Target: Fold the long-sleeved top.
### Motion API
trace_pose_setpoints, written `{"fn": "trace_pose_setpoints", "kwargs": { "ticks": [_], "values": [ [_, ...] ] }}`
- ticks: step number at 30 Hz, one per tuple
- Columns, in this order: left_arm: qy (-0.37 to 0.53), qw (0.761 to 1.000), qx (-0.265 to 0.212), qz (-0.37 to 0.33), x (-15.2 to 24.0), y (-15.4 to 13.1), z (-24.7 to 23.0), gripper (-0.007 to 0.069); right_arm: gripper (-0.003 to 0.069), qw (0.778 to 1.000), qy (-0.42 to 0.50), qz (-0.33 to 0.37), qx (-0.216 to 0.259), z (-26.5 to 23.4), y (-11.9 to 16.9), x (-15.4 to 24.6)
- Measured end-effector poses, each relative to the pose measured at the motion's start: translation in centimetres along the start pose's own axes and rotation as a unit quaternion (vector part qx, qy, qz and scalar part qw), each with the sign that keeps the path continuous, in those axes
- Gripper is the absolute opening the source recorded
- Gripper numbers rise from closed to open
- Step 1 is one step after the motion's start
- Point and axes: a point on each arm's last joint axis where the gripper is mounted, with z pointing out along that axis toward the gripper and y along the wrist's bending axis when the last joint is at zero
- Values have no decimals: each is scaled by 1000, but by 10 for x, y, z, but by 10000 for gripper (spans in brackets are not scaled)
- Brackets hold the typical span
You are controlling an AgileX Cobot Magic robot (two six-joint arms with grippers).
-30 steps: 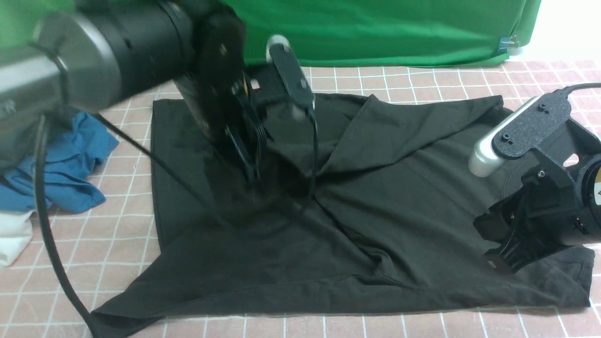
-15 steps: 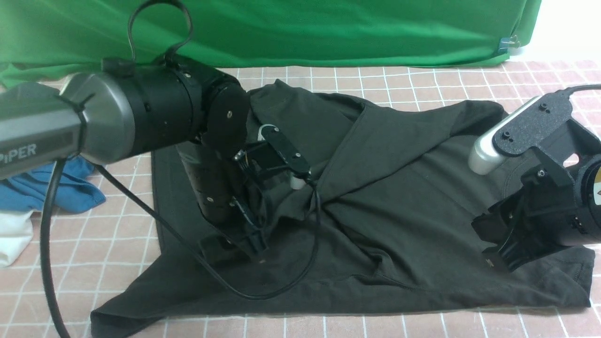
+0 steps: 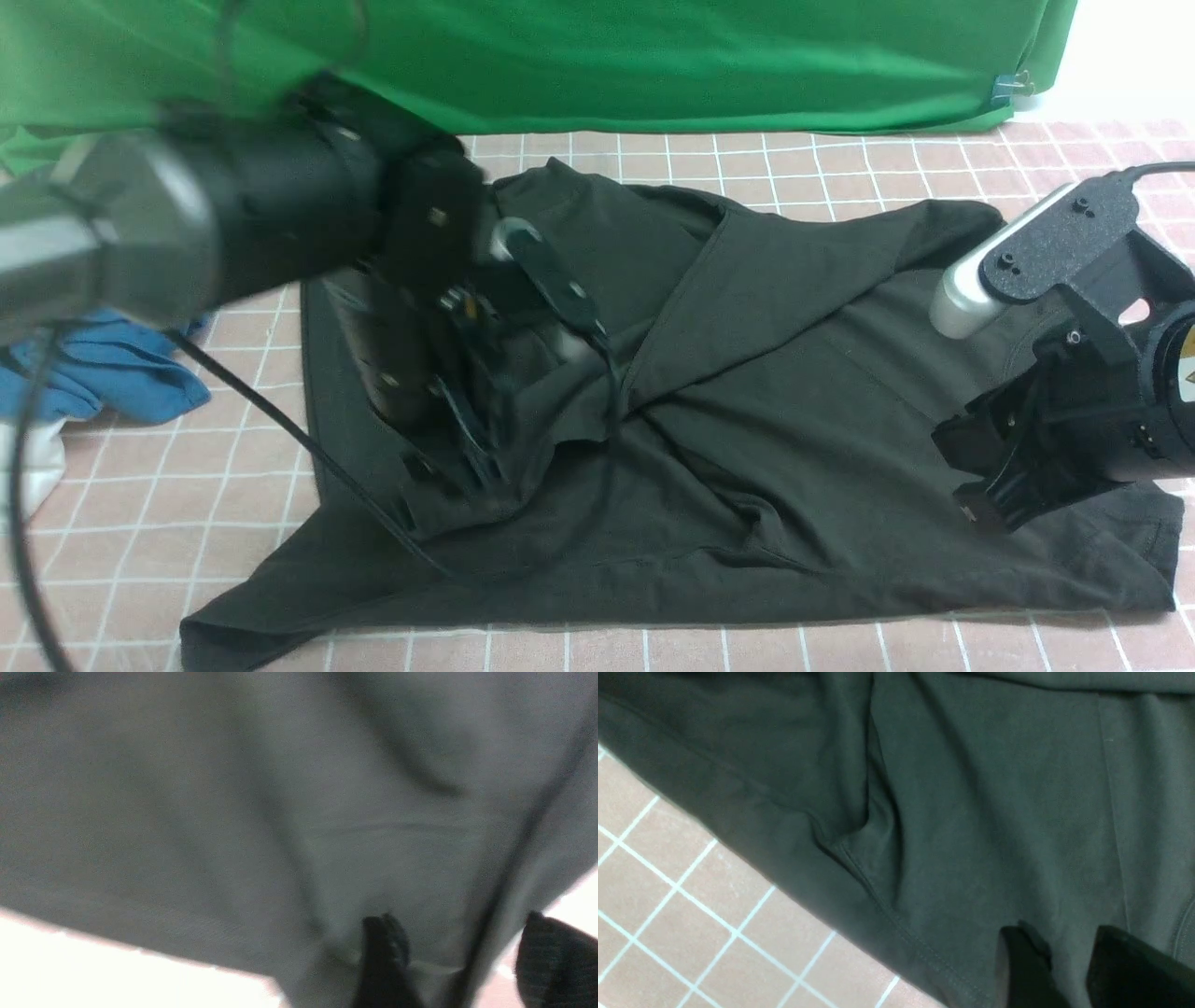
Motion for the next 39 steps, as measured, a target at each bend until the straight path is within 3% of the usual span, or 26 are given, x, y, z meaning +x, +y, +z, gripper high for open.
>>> {"fn": "trace_pose_setpoints", "kwargs": {
  "ticks": [3,6,12,22,33,39],
  "values": [
    [-25,999,19,-41,8,20,3,229,236,1000,-4,1,0,0,0,-1],
    [-41,996,46,-65,12,33,14,193,236,1000,-7,3,-2,0,0,-1],
    [-51,995,45,-70,10,42,30,207,236,1000,-19,11,-7,0,1,-4],
    [-54,991,84,-93,2,38,51,216,236,1000,-23,12,-7,0,1,-4],
    [-46,990,127,-40,-18,1,53,222,236,1000,-24,12,-7,0,1,-4],
    [-38,991,128,-28,-20,-8,48,281,236,1000,-25,12,-7,0,1,-4]
  ]
}}
